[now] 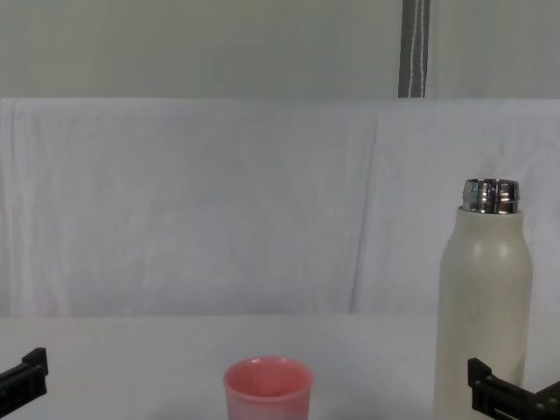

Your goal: Grasp the thermos with one hand and pour water into the cup lid.

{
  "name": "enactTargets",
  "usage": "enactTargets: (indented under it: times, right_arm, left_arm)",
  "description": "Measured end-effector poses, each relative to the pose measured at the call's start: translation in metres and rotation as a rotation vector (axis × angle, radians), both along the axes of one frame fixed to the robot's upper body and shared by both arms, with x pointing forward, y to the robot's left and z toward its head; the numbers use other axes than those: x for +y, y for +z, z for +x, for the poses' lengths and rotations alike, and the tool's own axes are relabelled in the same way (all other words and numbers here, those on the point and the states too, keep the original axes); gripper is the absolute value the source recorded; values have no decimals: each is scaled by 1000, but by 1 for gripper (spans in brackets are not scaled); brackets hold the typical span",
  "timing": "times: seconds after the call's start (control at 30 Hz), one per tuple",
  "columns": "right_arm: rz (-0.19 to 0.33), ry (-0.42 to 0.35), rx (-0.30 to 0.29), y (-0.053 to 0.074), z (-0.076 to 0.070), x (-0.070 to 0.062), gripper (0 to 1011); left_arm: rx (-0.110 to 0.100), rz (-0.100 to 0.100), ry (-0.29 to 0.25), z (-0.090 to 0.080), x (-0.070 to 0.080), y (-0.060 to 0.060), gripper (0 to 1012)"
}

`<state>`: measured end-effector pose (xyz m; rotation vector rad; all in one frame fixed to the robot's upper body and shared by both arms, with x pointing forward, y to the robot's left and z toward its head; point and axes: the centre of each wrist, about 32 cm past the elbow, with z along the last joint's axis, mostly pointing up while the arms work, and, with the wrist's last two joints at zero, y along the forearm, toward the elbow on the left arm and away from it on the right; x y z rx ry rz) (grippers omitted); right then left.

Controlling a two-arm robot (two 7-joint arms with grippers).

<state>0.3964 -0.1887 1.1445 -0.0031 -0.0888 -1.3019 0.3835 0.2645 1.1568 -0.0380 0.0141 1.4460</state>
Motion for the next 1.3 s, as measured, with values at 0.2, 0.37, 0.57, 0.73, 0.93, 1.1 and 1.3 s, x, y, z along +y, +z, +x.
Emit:
enactTargets:
  times: [0.2, 0.37, 0.57, 0.73, 0.93, 1.1, 1.3]
  right_arm:
    - [0, 0, 0, 0, 0, 0, 1000]
    - [0, 0, 0, 0, 0, 0, 1000]
    - [0, 0, 0, 0, 0, 0, 1000]
    - [0, 0, 0, 0, 0, 0, 1000]
    - [0, 0, 0, 0, 0, 0, 1000]
    - [0, 0, 0, 0, 0, 0, 1000]
    - [0, 0, 0, 0, 0, 0, 1000]
  left_arm:
    - [0, 0, 0, 0, 0, 0, 1001]
    - [0, 0, 0, 0, 0, 0, 1001]
    - [0, 0, 0, 0, 0, 0, 1001]
    - [0, 0, 0, 0, 0, 0, 1001]
    - [0, 0, 0, 0, 0, 0, 1001]
    - [0, 0, 0, 0, 0, 0, 1001]
    - [0, 0, 0, 0, 0, 0, 1001]
